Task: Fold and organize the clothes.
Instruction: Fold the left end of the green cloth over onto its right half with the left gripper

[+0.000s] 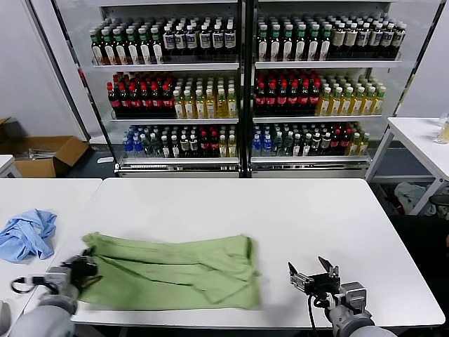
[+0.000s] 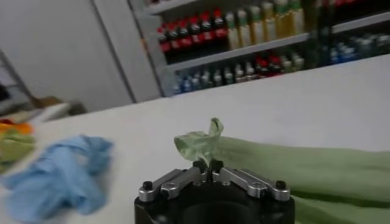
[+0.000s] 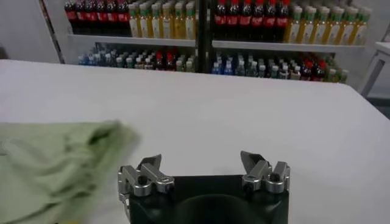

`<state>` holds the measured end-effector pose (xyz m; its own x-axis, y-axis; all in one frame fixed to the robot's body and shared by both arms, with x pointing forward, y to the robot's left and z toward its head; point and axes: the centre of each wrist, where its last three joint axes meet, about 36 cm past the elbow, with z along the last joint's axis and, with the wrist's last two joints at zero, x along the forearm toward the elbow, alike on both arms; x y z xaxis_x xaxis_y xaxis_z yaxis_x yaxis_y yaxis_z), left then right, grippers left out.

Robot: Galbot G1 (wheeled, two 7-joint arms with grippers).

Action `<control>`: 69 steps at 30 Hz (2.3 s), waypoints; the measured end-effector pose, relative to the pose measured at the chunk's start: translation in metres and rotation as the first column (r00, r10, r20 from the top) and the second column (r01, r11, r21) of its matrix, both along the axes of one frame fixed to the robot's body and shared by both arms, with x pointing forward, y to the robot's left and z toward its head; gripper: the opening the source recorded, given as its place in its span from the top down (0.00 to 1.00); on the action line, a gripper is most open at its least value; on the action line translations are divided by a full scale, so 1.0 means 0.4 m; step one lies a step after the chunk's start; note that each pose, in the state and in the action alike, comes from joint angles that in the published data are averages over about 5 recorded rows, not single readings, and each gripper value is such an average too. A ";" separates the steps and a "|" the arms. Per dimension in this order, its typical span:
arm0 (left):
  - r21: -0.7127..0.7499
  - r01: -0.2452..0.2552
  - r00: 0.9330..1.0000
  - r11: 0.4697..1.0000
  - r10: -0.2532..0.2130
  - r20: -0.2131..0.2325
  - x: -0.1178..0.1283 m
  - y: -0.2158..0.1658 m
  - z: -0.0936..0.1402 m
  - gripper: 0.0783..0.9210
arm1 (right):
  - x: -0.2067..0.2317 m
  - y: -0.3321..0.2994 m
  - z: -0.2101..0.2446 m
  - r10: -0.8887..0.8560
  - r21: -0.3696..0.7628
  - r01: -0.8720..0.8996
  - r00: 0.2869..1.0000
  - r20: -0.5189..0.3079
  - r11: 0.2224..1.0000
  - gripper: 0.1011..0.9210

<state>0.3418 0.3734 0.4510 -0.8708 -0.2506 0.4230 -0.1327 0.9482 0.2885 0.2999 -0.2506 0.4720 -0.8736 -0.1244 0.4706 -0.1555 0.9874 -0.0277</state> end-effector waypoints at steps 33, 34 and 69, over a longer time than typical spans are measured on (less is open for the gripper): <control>-0.652 0.213 0.973 0.728 -0.218 0.074 0.043 -0.399 0.018 0.98 | 0.009 -0.045 0.033 -0.065 -0.031 0.066 0.997 0.049 0.997 0.12; -0.658 0.212 0.973 0.722 -0.221 0.071 0.046 -0.409 0.013 0.98 | 0.009 -0.045 0.032 -0.066 -0.031 0.067 0.997 0.048 0.997 0.12; -0.802 0.307 0.949 0.513 -0.223 0.221 0.029 -0.554 0.041 0.31 | 0.033 0.003 0.018 -0.031 -0.001 0.031 0.998 0.057 1.000 0.12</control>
<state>0.3534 0.1519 0.4676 -0.8763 0.4161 0.2428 0.1840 0.7548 -0.6296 0.3132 -0.2495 0.4791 -0.9022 -0.0959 0.4205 -0.1227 0.9917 -0.0373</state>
